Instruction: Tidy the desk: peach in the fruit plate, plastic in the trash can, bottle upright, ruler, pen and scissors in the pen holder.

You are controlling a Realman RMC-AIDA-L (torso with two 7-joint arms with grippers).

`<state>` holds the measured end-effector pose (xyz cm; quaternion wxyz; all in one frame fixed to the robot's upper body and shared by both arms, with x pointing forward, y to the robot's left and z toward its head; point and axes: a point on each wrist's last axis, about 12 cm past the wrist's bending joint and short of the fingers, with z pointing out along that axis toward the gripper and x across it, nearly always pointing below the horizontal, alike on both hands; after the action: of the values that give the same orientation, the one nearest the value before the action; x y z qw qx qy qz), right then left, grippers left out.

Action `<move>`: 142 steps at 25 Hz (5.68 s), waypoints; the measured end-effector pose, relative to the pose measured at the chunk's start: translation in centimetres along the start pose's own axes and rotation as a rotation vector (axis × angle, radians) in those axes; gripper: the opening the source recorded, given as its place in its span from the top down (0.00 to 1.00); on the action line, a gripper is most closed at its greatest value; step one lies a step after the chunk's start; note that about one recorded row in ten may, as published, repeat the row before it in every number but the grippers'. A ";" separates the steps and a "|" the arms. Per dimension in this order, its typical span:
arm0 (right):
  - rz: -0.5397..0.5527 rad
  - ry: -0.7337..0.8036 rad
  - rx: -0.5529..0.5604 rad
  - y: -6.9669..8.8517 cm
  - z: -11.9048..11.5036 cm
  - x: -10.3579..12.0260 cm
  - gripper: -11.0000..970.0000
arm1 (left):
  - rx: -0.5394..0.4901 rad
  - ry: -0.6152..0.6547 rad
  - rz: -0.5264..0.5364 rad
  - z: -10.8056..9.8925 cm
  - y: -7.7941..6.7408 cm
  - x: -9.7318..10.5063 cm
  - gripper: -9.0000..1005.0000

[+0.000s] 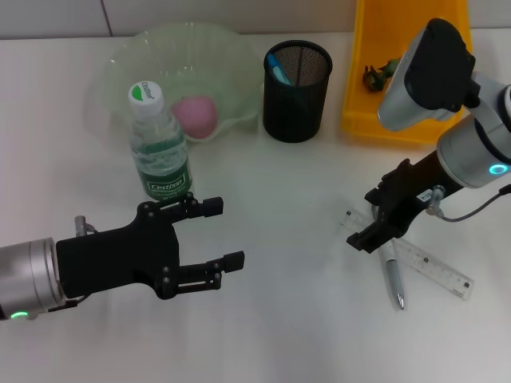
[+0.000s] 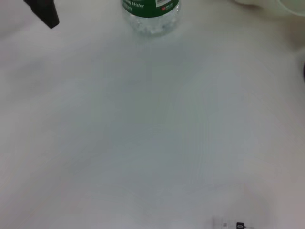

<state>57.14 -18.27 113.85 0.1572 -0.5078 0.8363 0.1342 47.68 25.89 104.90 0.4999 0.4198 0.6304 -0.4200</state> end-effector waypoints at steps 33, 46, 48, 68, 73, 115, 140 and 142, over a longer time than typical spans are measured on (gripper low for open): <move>-0.005 0.023 0.020 -0.2 2.7 -0.7 0.30 | -0.009 0.004 -0.007 -0.2 -0.1 0.2 0.20; 0.004 0.031 0.024 -0.2 2.8 -1.0 0.37 | -0.010 0.004 -0.009 -0.3 -0.2 0.3 0.20; 0.005 0.029 0.026 -0.2 2.8 -1.0 0.41 | -0.010 0.004 -0.009 -0.3 -0.2 0.3 0.20; 0.023 -0.706 0.309 -1.4 -10.5 -4.5 0.60 | -0.013 -0.001 -0.003 -0.3 0.0 0.1 0.20; -0.050 -0.980 0.342 -3.1 -9.3 -4.5 0.60 | -0.011 -0.001 -0.001 -0.2 0.0 0.1 0.20; 0.027 -1.192 0.368 -5.0 2.9 -1.3 0.48 | -0.017 -0.006 -0.014 -0.4 0.1 0.0 0.20; 0.572 -0.224 0.042 1.2 -9.9 1.5 0.14 | -0.003 -0.007 -0.014 -0.1 0.0 -0.1 0.20; 0.599 -0.154 0.044 1.0 -8.5 1.6 0.14 | -0.004 -0.006 -0.015 0.0 0.0 -0.1 0.20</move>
<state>54.52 -22.39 121.06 0.1847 -0.2234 0.9371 0.1947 47.70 25.93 104.97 0.4997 0.4128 0.6328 -0.4236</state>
